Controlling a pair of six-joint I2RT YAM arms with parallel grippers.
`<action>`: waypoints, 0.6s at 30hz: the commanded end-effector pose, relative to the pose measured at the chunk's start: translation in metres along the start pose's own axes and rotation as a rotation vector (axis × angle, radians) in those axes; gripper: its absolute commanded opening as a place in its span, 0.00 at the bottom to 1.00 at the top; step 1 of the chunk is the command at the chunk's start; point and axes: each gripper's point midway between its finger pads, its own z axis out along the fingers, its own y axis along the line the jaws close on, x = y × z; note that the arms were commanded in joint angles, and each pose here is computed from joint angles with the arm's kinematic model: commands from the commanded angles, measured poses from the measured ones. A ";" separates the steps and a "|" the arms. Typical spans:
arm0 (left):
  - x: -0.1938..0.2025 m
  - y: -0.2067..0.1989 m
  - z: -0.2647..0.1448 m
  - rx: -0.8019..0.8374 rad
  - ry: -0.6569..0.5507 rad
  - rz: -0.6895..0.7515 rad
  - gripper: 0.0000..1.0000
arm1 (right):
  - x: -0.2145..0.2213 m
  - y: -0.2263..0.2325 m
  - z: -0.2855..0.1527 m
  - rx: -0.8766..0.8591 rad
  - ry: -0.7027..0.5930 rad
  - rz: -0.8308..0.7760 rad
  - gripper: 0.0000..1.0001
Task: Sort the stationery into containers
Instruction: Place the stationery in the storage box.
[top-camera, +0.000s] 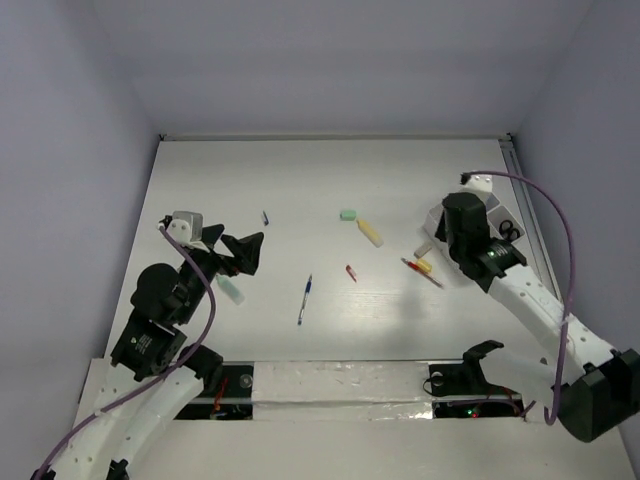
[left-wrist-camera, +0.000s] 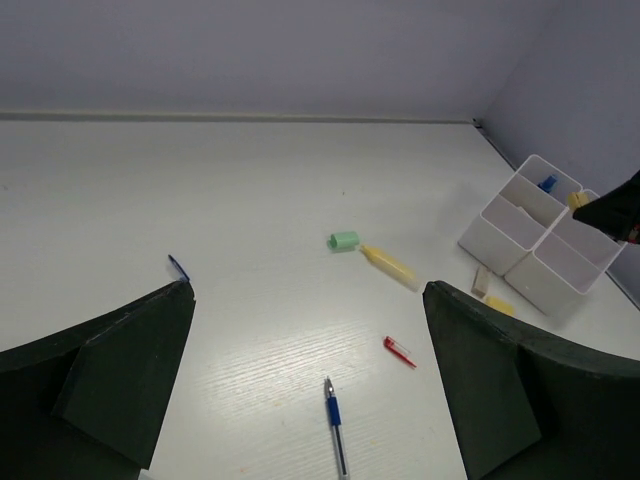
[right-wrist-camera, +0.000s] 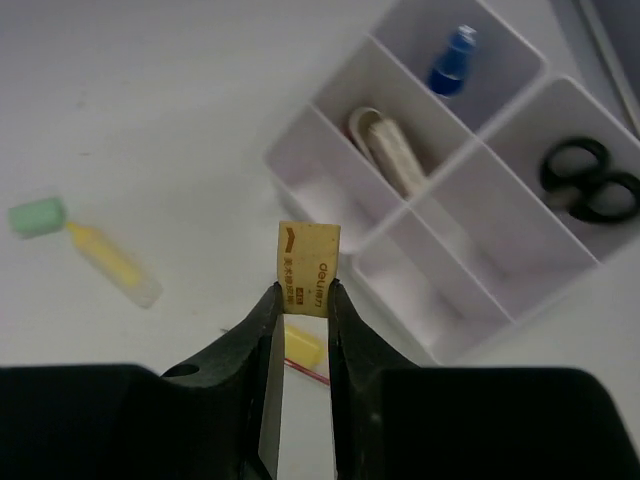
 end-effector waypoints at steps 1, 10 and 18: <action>-0.017 -0.015 -0.004 0.064 -0.059 0.006 0.99 | 0.027 -0.063 -0.016 0.191 0.075 0.047 0.00; -0.020 -0.023 -0.012 0.097 -0.072 0.001 0.99 | 0.035 -0.107 0.010 0.297 0.165 0.114 0.00; -0.016 -0.028 -0.011 0.115 -0.053 0.003 0.99 | 0.026 -0.120 0.035 0.320 0.161 0.139 0.03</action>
